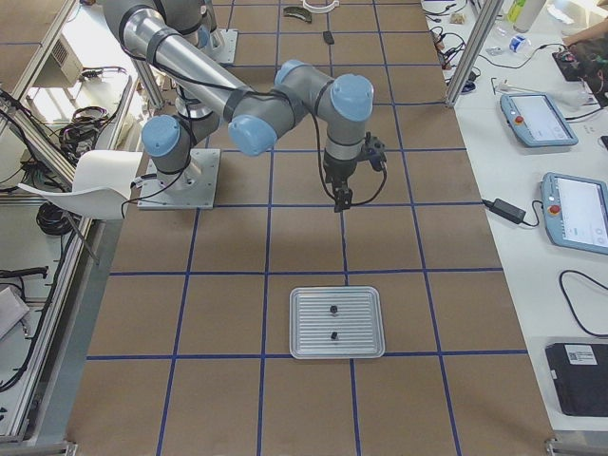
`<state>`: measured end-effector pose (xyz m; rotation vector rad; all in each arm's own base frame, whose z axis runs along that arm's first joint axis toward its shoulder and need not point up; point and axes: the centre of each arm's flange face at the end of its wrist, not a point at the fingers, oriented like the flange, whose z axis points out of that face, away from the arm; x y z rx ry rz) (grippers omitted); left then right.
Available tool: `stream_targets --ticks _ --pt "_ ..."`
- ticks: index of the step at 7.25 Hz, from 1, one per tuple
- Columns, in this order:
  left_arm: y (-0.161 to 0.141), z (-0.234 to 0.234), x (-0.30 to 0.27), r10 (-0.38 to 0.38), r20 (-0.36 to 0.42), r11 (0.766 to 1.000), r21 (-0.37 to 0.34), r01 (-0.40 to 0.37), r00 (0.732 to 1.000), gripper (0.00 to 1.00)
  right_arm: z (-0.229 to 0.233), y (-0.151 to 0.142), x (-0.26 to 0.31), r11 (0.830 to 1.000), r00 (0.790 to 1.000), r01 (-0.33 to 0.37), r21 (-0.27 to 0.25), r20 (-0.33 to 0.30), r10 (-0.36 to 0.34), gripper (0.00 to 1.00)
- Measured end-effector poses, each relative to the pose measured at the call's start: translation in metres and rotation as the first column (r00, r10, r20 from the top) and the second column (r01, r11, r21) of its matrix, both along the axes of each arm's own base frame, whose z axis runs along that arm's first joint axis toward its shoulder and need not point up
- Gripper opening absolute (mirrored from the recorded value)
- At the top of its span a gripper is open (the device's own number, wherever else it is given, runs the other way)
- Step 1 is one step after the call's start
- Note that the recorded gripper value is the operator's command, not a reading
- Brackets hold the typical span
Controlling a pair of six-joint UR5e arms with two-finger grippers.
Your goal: Place bearing gear from tray to pile
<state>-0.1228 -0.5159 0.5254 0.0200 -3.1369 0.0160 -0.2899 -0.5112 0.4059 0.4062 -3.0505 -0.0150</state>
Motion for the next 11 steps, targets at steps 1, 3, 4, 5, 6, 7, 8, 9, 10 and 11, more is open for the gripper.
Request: stream_targets --ticks 1,3,4,5,6,7,8,9,10,11 --pt "-0.001 0.001 0.000 -0.005 0.003 1.000 -0.003 0.005 1.000 0.25 -0.024 -0.004 -0.034 0.999 0.999 -0.049 -0.014 -0.016 0.049 1.00" --pt "-0.001 0.003 0.001 -0.009 0.008 1.000 -0.006 0.009 1.000 0.41 -0.067 -0.008 -0.079 0.996 0.996 -0.091 -0.017 -0.021 0.091 0.99" --pt "-0.001 0.003 0.001 -0.008 0.009 1.000 -0.008 0.008 1.000 0.18 -0.082 -0.009 -0.090 0.995 0.995 -0.102 -0.011 -0.016 0.102 1.00" --pt "-0.002 0.002 0.001 -0.003 0.010 1.000 -0.013 0.003 1.000 0.02 -0.097 -0.008 -0.101 0.994 0.994 -0.113 -0.001 -0.008 0.113 1.00" --pt "-0.001 0.003 0.001 0.003 0.010 1.000 -0.019 -0.003 1.000 0.00 -0.110 -0.008 -0.111 0.992 0.992 -0.126 0.004 -0.007 0.126 0.99" --pt "0.000 0.004 0.000 0.006 0.010 1.000 -0.022 -0.006 1.000 0.00 -0.127 -0.009 -0.120 0.989 0.989 -0.149 0.007 -0.006 0.149 0.99" --pt "0.001 0.005 0.000 0.012 0.010 1.000 -0.025 -0.012 1.000 0.00 -0.145 -0.009 -0.129 0.988 0.988 -0.157 0.010 0.001 0.157 0.98" --pt "0.001 0.006 0.000 0.020 0.010 0.999 -0.027 -0.020 1.000 0.00 -0.158 -0.008 -0.136 0.987 0.987 -0.159 0.011 0.005 0.159 0.97" --pt "0.002 0.006 -0.001 0.024 0.009 0.999 -0.027 -0.024 1.000 0.00 -0.167 -0.008 -0.141 0.987 0.987 -0.161 0.010 0.004 0.160 0.96" --pt "0.002 0.006 -0.001 0.026 0.010 0.999 -0.027 -0.026 1.000 0.38 -0.176 -0.010 -0.145 0.986 0.986 -0.165 0.009 -0.003 0.165 0.93"
